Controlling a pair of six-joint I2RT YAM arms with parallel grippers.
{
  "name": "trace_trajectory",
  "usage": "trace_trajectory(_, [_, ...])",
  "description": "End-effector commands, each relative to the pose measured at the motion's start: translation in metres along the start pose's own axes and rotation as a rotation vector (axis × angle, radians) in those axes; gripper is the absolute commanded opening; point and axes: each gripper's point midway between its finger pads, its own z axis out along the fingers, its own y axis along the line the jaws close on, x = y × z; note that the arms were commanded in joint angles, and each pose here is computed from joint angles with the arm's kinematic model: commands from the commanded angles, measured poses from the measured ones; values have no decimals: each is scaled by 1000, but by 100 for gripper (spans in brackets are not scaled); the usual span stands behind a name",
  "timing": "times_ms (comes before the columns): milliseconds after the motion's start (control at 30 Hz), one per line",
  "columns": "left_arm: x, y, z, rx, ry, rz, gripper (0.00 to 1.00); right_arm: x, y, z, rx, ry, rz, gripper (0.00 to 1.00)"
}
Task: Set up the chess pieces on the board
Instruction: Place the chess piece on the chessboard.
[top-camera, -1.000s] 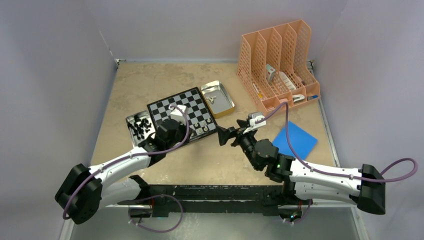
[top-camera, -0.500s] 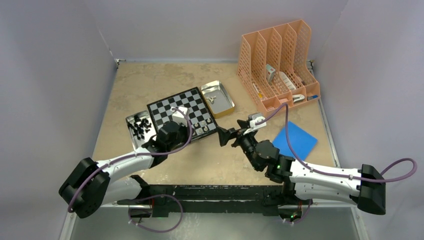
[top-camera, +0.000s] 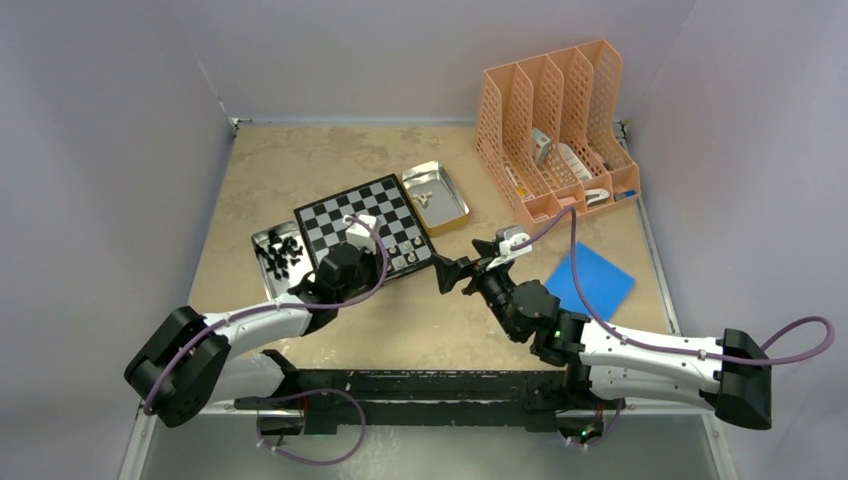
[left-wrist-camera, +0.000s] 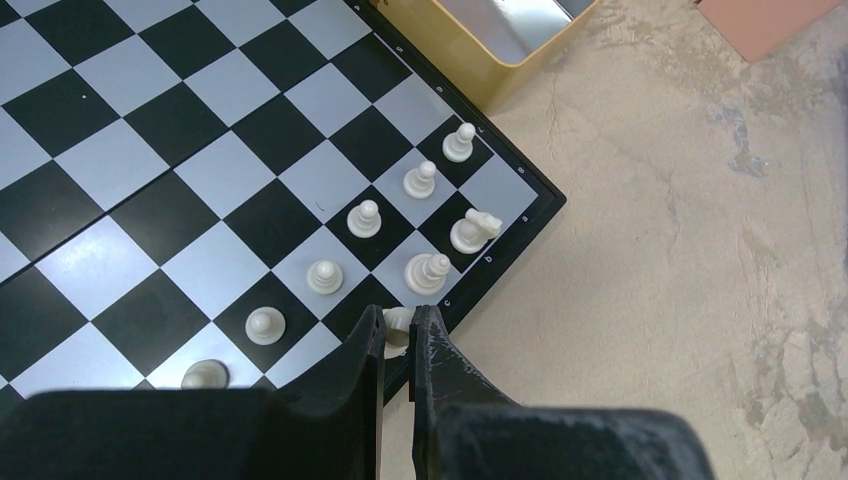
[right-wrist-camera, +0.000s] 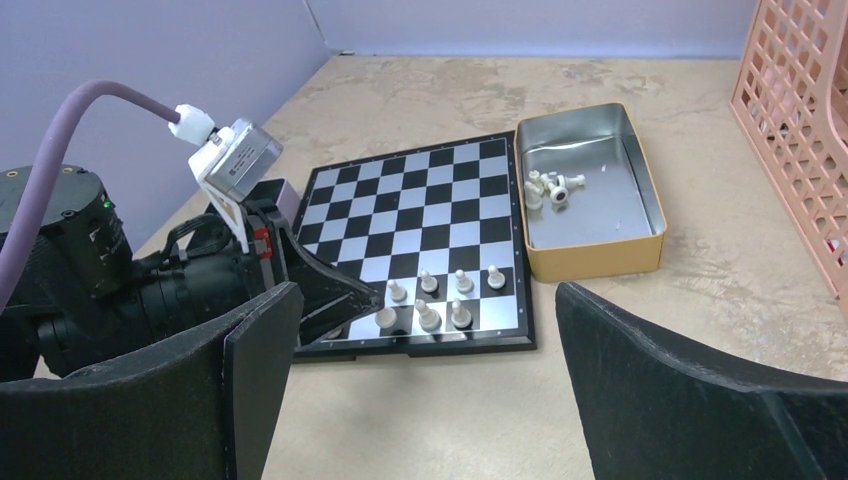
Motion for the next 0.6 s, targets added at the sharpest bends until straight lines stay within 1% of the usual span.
trace_trajectory(0, [-7,-2,1,6,-56,-6,0,-17,6,0,-20,-55,41,99])
trace_trajectory(567, [2,5,7,-16,-61,12,0,-10,7,0,-30,-44,45,99])
